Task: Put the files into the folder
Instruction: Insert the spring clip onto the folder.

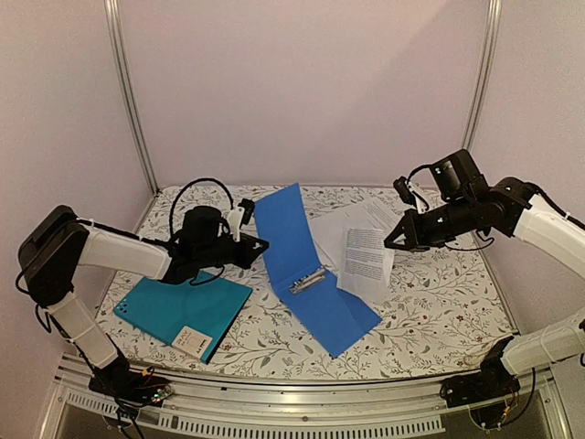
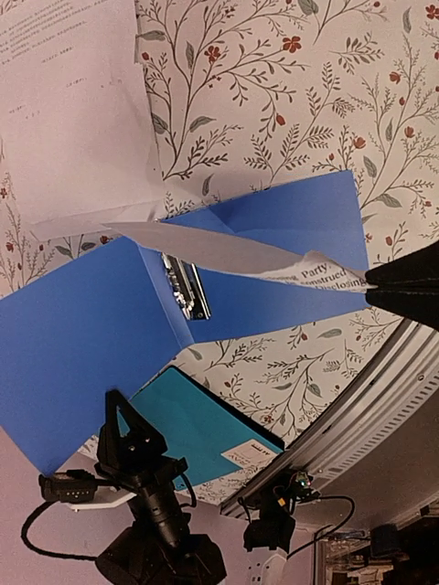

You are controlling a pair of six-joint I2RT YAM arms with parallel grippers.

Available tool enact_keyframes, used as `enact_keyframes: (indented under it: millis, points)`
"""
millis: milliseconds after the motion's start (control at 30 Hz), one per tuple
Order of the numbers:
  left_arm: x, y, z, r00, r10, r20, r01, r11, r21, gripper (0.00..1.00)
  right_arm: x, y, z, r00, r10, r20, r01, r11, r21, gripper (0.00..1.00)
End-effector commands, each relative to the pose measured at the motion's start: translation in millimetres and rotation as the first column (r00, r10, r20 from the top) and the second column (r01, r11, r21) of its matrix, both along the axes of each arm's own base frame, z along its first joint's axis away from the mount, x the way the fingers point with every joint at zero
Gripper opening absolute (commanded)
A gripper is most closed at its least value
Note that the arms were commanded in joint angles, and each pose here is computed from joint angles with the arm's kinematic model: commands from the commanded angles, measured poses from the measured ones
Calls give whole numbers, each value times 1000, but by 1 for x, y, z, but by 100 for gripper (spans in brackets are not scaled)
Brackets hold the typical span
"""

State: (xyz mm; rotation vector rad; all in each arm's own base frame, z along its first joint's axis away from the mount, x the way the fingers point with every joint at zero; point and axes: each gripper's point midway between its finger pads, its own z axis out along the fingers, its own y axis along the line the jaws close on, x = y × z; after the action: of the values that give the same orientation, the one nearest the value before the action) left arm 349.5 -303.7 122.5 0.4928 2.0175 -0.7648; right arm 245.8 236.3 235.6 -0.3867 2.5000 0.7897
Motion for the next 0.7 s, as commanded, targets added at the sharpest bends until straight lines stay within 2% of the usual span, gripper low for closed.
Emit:
enact_keyframes:
  millis: [0, 167, 467, 667]
  points:
    - [-17, -8, 2, 1000, 6, 15, -6, 1000, -8, 0, -7, 21, 7, 999, 18, -32, -15, 995, 101, 0]
    - [-24, -8, 0, 999, 47, 24, -48, 999, 20, 0, -6, 16, -20, 996, -36, -84, 40, 998, 54, 0]
    - [-19, 9, 7, 976, 203, 77, -209, 975, 77, 0, -24, 3, -71, 966, -145, -215, 165, 983, 76, 0]
    - [-21, 10, 5, 973, 216, 78, -223, 971, 83, 0, -24, -3, -104, 942, -215, -258, 234, 971, 43, 0]
